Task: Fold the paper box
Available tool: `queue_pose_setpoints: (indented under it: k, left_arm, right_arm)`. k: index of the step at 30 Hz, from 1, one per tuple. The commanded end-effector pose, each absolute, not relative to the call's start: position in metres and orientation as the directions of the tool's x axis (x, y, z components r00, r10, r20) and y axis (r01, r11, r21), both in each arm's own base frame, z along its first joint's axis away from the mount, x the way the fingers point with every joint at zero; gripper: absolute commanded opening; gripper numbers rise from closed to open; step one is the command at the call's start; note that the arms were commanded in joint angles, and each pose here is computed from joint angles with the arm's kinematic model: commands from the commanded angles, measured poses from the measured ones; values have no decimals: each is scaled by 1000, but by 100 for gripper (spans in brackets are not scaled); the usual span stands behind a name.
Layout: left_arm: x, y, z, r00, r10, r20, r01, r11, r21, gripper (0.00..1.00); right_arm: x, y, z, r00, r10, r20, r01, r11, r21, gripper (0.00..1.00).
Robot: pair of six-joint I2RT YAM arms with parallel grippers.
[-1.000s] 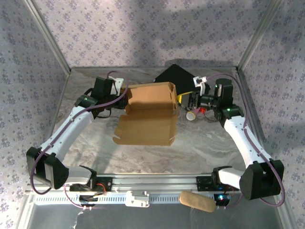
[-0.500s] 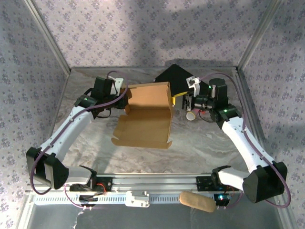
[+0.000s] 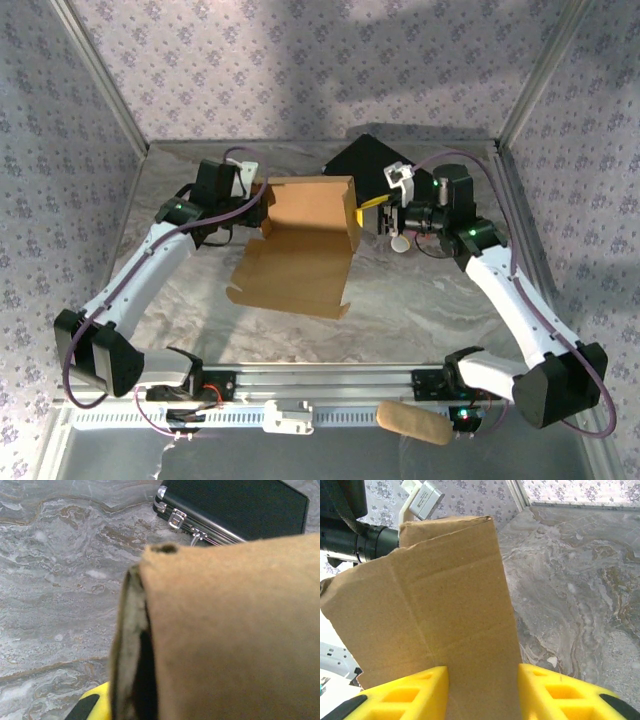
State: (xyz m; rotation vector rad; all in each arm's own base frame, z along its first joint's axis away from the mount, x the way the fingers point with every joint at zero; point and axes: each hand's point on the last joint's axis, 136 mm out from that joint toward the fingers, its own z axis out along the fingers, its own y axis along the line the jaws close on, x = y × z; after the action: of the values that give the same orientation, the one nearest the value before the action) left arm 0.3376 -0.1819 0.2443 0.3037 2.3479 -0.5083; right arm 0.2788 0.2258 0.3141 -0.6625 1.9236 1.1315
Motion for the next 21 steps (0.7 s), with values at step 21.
queue_pose_setpoints:
  k: [21]
  left_arm:
    - [343,-191,266,-683,72,-727,404,866,-293,0]
  right_arm:
    - [280,230,321,-528,-79,-845,-782,434,448,46]
